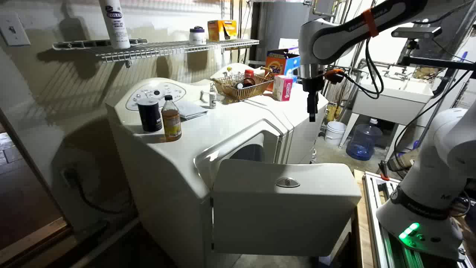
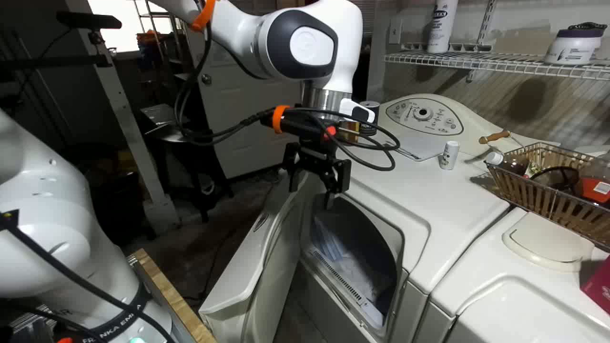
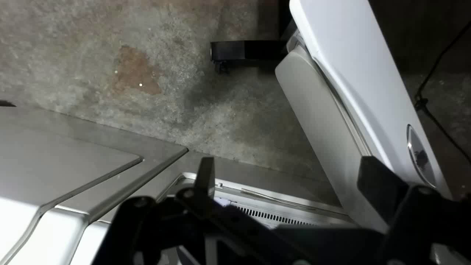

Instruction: Move the juice bottle on the laundry machine to the left

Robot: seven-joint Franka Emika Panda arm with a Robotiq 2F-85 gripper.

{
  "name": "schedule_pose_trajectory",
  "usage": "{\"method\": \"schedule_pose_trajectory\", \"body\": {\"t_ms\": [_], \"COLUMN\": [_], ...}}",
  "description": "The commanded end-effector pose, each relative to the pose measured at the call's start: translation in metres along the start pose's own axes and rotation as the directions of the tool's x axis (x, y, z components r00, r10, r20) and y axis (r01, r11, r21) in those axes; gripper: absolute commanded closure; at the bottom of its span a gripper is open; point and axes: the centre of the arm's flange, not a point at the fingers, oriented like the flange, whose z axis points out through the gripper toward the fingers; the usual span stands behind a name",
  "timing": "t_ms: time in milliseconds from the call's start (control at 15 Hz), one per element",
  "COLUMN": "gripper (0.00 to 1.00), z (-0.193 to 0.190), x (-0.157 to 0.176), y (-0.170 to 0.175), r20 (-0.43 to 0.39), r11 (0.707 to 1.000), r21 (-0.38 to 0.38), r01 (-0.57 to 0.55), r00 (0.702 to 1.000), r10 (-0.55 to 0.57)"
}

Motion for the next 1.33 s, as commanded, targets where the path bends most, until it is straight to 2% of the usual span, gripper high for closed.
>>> {"method": "schedule_pose_trajectory", "body": {"t_ms": [0,467,600,867,1067,1267], "gripper": [0.0,0.0,0.0,0.0,0.0,0.0], "z": [0.0,0.0,-0.009,-0.04,-0.07,-0.103], "x": [0.0,0.0,0.014,0.059,0.107,0.149], "y": [0.0,0.0,-0.01,-0.059,-0.107,-0.138], "r20": [0.0,0.0,-0.035,-0.097,-0.17,-0.257], "r11": [1.0,1.0,1.0,0.995,0.983,0.972], "r21": [0.0,0.0,0.007,-0.014,-0.038,-0.057], "r01": [0.0,0.0,0.017,0.103,0.18,0.228], "r00": [1.0,1.0,0.999,0.99,0.968,0.938], "r10": [0.0,0.0,-0.017,-0.104,-0.184,-0.235]}}
